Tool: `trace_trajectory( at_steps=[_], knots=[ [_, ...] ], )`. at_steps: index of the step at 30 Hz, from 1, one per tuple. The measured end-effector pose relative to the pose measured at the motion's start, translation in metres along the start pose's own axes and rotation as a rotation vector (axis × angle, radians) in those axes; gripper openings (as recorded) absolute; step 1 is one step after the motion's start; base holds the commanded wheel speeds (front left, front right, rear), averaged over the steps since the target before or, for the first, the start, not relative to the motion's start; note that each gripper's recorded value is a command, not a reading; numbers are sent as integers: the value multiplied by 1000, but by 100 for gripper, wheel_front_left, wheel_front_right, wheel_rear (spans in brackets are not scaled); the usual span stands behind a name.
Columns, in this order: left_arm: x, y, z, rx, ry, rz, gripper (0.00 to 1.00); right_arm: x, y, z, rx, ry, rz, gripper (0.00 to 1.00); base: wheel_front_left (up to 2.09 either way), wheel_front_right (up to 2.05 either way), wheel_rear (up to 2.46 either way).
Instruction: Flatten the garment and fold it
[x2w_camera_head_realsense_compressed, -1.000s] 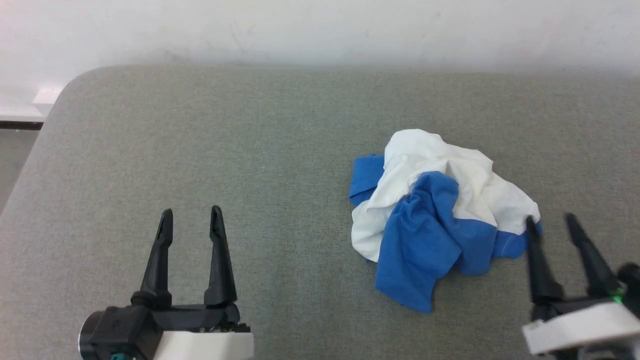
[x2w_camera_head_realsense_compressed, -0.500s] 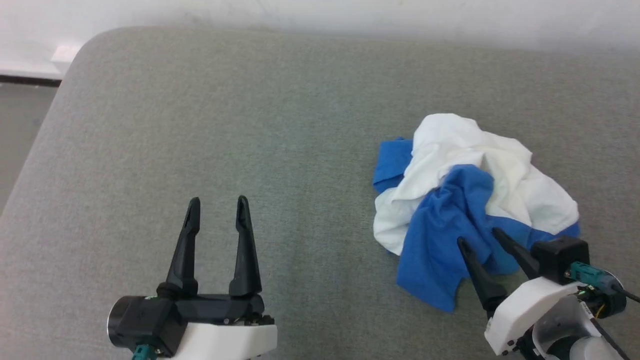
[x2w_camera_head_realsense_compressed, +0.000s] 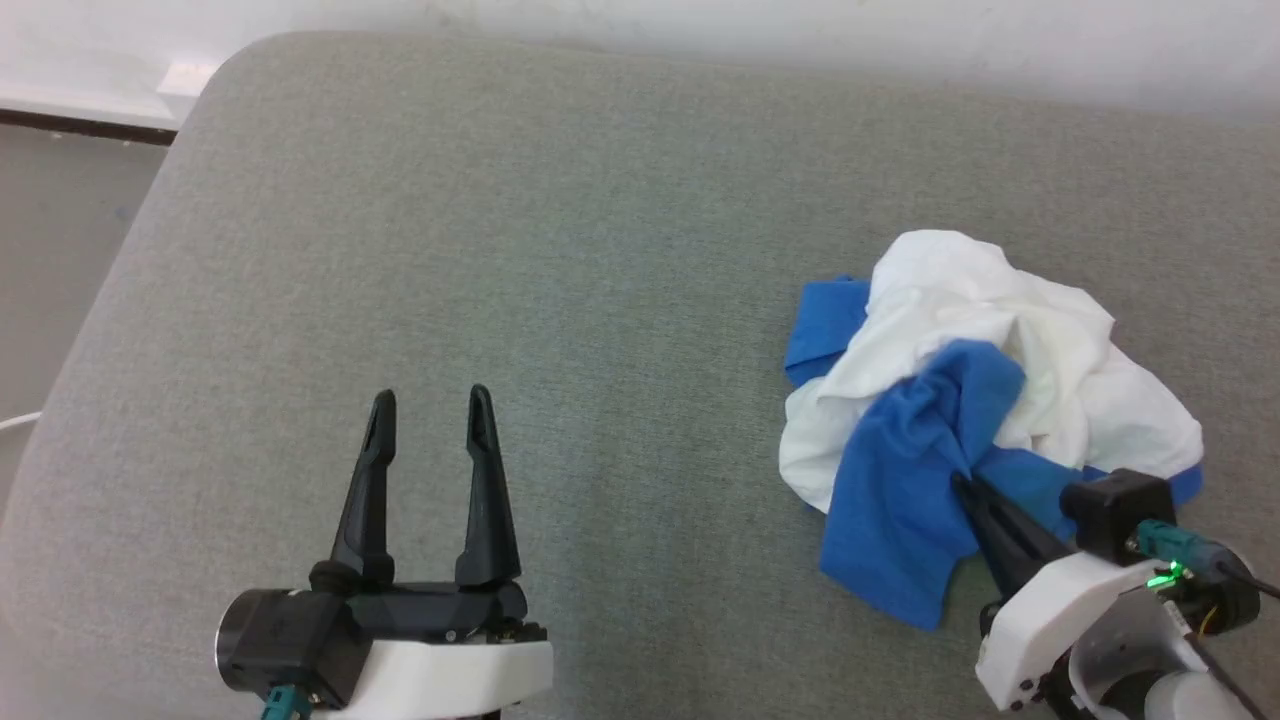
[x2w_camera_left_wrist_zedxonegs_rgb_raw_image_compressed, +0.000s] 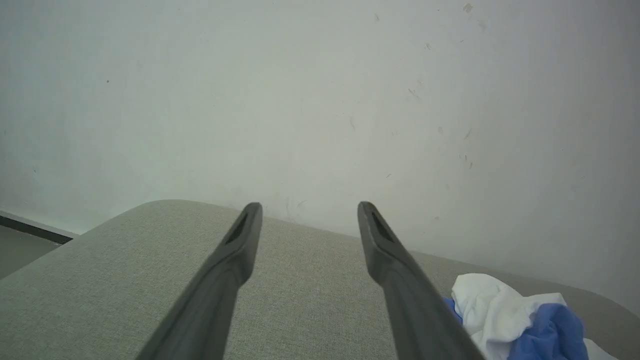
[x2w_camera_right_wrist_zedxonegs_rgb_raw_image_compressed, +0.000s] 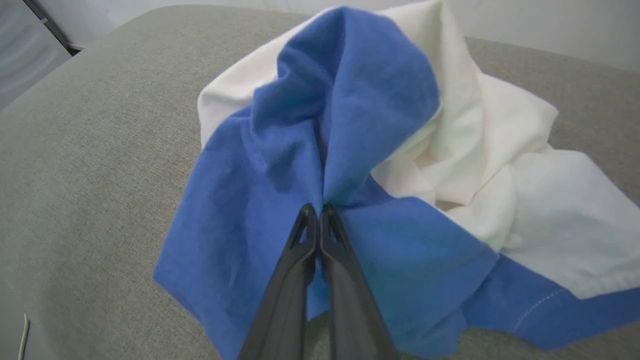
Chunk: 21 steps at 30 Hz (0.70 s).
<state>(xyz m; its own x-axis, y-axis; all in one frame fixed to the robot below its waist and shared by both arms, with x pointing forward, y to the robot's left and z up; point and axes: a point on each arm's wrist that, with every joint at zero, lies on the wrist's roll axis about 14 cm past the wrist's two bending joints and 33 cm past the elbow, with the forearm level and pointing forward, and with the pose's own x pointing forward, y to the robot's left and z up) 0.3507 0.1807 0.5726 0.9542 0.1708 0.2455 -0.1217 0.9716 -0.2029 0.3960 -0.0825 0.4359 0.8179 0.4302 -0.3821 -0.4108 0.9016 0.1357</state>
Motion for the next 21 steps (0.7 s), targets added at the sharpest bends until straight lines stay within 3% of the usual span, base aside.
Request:
trace_trajectory(
  at_steps=[7, 14, 18, 21],
  knots=[
    [3, -10, -3, -14, 2, -37, 100, -11, -26, 62, -68, -175, -57, 0, 0, 0, 0],
    [8, -22, -5, -20, 0, -83, 100, -63, -121, 141, -246, -326, -317, 0, 0, 0, 0],
    [9, -27, -7, -26, 3, -102, 100, -103, -176, 140, -238, -308, -504, 0, 0, 0, 0],
    [8, -27, -9, -26, 12, -105, 100, -127, -213, 98, -190, -184, -625, 0, 0, 0, 0]
  ],
)
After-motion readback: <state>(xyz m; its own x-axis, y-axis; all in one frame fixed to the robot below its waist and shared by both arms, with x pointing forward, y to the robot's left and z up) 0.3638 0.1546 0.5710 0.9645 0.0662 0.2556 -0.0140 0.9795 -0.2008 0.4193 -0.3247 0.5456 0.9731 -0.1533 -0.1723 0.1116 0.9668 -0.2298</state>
